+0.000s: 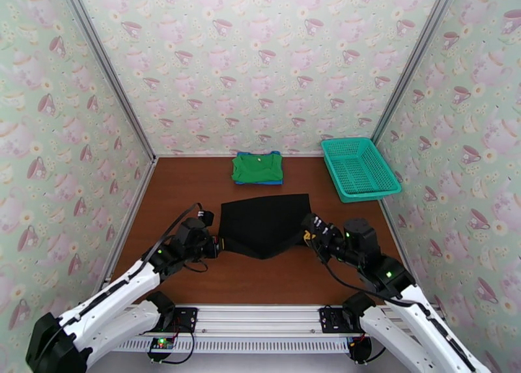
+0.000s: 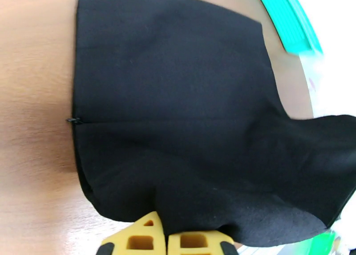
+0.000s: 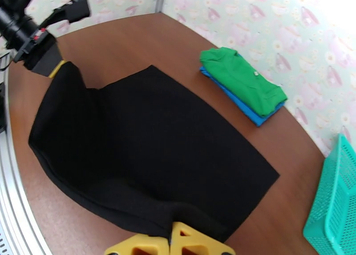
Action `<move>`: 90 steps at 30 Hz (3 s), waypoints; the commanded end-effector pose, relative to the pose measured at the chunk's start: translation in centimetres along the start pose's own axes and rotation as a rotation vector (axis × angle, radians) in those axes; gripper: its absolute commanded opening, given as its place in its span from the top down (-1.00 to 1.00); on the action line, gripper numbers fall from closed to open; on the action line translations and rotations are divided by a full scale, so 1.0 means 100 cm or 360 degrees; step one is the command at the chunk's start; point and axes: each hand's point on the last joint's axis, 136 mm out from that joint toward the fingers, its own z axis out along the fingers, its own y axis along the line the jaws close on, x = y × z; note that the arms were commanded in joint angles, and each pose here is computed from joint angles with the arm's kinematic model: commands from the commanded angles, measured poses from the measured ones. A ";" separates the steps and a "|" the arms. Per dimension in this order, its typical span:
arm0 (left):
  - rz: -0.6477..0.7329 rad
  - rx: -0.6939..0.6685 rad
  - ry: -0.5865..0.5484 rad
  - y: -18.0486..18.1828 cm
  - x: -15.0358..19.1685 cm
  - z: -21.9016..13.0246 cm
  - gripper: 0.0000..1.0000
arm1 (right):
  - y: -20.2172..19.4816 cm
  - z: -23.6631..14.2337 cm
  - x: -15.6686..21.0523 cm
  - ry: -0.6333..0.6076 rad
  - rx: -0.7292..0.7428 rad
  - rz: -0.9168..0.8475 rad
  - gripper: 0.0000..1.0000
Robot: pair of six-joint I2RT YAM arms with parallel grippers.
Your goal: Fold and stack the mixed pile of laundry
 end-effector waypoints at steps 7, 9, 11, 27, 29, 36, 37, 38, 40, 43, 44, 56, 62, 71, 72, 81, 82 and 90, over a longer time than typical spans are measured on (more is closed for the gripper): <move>-0.0102 -0.0271 -0.0030 0.008 -0.061 0.012 1.00 | -0.064 0.046 0.010 0.0328 0.0295 -0.0092 1.00; -0.0106 -0.0309 -0.0007 0.012 -0.072 0.022 1.00 | -0.079 0.056 0.012 0.0365 0.0324 -0.0077 1.00; -0.0104 -0.0359 0.0022 0.018 -0.082 0.033 1.00 | -0.092 0.068 0.019 0.0414 0.0342 -0.0064 1.00; -0.0042 -0.0466 0.0268 0.042 -0.120 0.114 1.00 | -0.157 0.141 0.064 0.0763 0.0438 0.0016 1.00; -0.0043 -0.0474 0.0286 0.044 -0.121 0.121 1.00 | -0.161 0.148 0.068 0.0790 0.0452 0.0016 1.00; -0.0070 -0.0516 0.0320 0.061 -0.123 0.137 0.98 | -0.171 0.169 0.086 0.0874 0.0485 0.0018 1.00; -0.0076 -0.0506 0.0320 0.062 -0.123 0.139 0.83 | -0.172 0.171 0.088 0.0883 0.0495 0.0023 1.00; -0.0077 -0.0496 0.0320 0.062 -0.124 0.141 0.64 | -0.174 0.173 0.090 0.0893 0.0507 0.0029 1.00; -0.0076 -0.0470 0.0314 0.062 -0.128 0.144 0.07 | -0.177 0.176 0.094 0.0904 0.0530 0.0043 1.00; -0.0042 -0.0436 0.0289 0.056 -0.138 0.145 -0.44 | -0.183 0.176 0.094 0.0898 0.0582 0.0085 0.62; -0.0028 -0.0430 0.0282 0.054 -0.141 0.143 -0.51 | -0.185 0.175 0.093 0.0888 0.0607 0.0096 0.38; 0.0077 -0.0459 0.0234 0.041 -0.149 0.084 -0.70 | -0.190 0.114 0.026 0.0449 0.0788 0.0416 -0.37; -0.0032 -0.0376 0.0338 0.046 -0.108 0.080 -0.61 | -0.122 0.112 0.000 0.0314 0.0247 0.1200 0.26; -0.0103 -0.0348 0.0375 0.052 -0.100 0.105 -0.56 | 0.002 0.213 -0.019 0.0427 -0.0380 0.1736 1.00; -0.0101 -0.0357 0.0386 0.054 -0.099 0.108 -0.56 | 0.010 0.224 -0.015 0.0471 -0.0371 0.1755 1.00; -0.0088 -0.0393 0.0468 0.065 -0.090 0.126 -0.56 | 0.032 0.277 0.015 0.0670 -0.0272 0.1861 1.00; -0.0086 -0.0395 0.0472 0.065 -0.091 0.128 -0.57 | 0.031 0.279 0.017 0.0682 -0.0253 0.1856 1.00; -0.0081 -0.0364 0.0540 0.062 -0.086 0.143 -0.57 | 0.027 0.283 0.039 0.0796 -0.0124 0.1824 1.00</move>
